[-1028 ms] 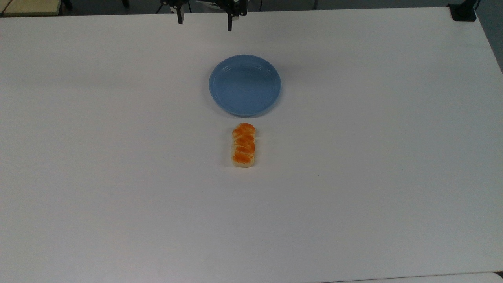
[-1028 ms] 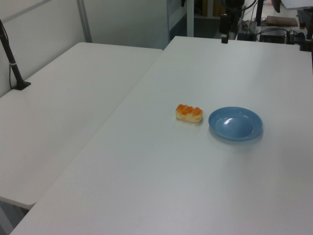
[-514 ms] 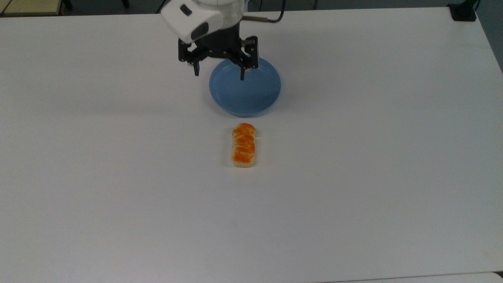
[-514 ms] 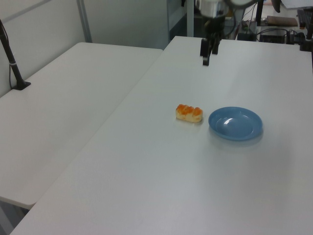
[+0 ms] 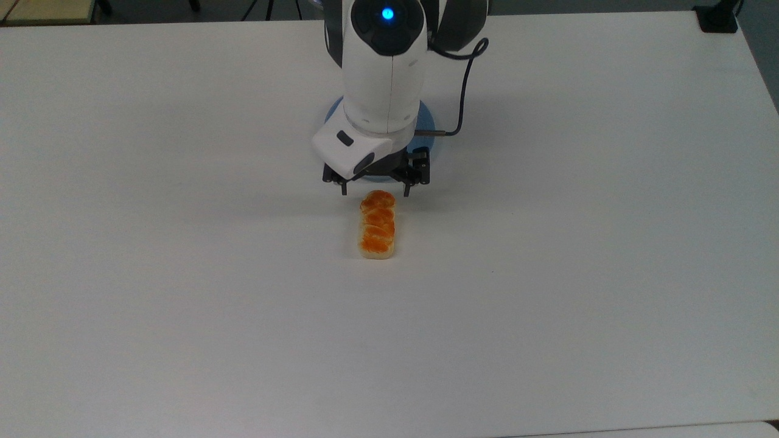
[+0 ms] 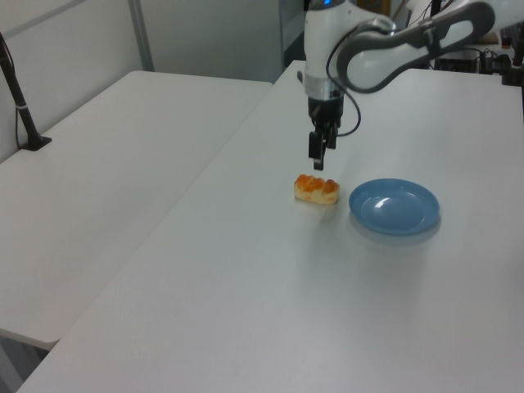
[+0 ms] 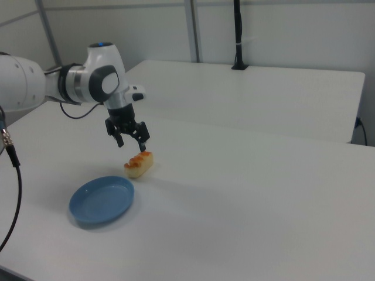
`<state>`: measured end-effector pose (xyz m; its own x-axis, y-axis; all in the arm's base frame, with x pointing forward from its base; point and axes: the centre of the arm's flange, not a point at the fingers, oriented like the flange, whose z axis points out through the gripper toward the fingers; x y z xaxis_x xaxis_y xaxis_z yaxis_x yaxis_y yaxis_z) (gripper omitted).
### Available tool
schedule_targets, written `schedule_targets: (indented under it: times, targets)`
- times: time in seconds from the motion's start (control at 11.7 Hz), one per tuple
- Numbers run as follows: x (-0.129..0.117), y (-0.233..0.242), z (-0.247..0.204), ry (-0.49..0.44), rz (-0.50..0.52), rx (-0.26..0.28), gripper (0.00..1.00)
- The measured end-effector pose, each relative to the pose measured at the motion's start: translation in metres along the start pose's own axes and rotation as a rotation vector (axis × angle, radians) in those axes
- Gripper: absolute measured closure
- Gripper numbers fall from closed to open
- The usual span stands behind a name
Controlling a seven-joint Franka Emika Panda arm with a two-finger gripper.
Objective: Put the bread on a plate
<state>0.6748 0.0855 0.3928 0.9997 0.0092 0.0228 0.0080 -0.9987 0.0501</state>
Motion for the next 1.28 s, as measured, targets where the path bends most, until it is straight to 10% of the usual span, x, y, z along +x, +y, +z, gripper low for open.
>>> schedule_targets:
  times: [0.43, 1.28]
  targets:
    - [0.012, -0.007, 0.057, 0.002, -0.007, 0.002, 0.00]
    - [0.017, -0.018, 0.072, 0.002, -0.021, 0.003, 0.43]
